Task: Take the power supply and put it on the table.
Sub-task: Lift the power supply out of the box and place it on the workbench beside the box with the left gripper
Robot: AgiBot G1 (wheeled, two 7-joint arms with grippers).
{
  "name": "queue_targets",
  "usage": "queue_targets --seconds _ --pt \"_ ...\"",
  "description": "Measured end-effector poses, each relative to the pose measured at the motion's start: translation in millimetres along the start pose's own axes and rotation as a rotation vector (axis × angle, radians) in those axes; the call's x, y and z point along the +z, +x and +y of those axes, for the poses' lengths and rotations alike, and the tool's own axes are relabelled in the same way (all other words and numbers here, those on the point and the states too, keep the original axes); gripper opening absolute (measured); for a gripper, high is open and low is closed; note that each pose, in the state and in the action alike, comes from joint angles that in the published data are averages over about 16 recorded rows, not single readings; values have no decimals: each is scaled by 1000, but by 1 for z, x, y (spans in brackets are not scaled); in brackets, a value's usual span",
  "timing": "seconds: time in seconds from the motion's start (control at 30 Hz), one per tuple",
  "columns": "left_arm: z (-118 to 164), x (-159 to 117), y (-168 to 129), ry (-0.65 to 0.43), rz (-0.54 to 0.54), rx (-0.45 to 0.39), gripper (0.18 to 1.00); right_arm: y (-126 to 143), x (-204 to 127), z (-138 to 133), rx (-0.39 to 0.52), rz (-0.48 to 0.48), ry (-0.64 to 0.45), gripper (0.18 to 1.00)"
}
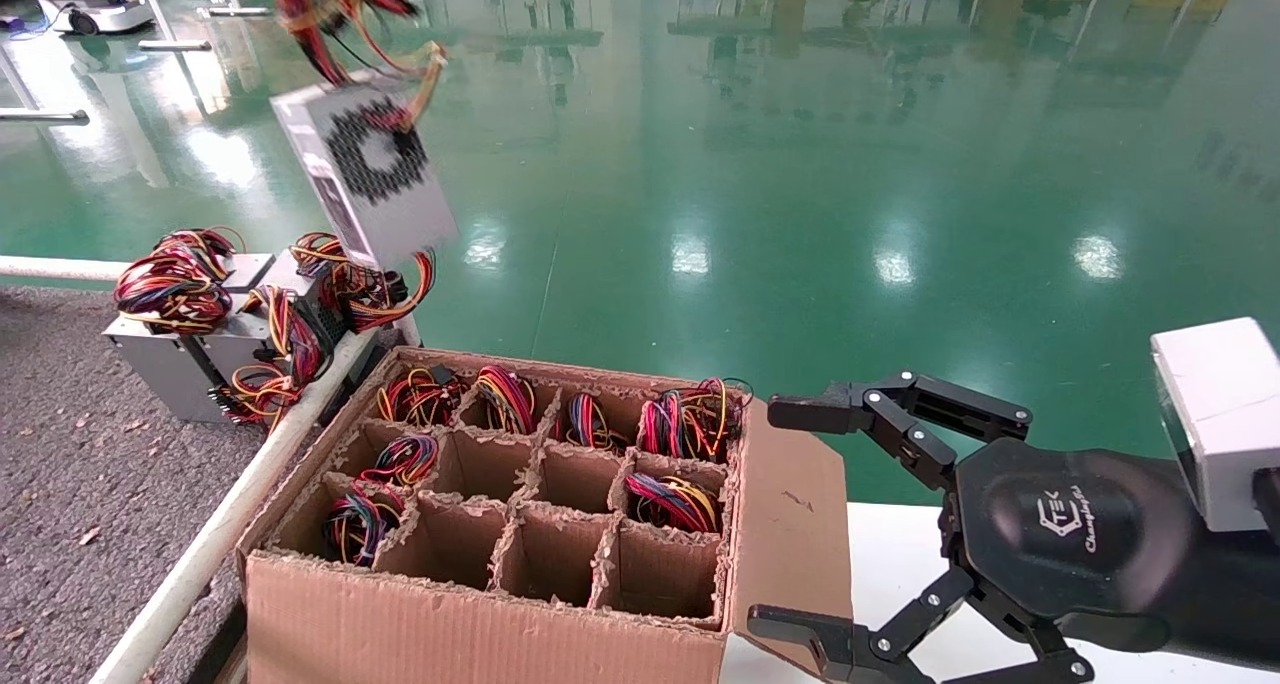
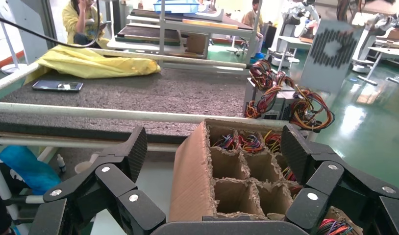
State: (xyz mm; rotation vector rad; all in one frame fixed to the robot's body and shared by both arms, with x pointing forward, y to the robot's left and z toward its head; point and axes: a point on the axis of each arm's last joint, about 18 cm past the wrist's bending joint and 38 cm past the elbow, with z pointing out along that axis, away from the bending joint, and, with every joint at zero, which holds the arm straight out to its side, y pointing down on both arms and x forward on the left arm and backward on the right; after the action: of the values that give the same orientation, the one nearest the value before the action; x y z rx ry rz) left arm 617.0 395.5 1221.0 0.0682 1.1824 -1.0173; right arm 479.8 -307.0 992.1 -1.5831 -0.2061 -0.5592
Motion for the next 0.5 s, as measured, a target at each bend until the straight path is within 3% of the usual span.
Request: queue_targets --seconds 0.23,0.5 --pt "22 0 -42 -142 -155 23 198 0 0 0 0 0 0 1000" --pt "51 -19 -72 -310 -283 54 198 0 0 0 0 0 0 1000"
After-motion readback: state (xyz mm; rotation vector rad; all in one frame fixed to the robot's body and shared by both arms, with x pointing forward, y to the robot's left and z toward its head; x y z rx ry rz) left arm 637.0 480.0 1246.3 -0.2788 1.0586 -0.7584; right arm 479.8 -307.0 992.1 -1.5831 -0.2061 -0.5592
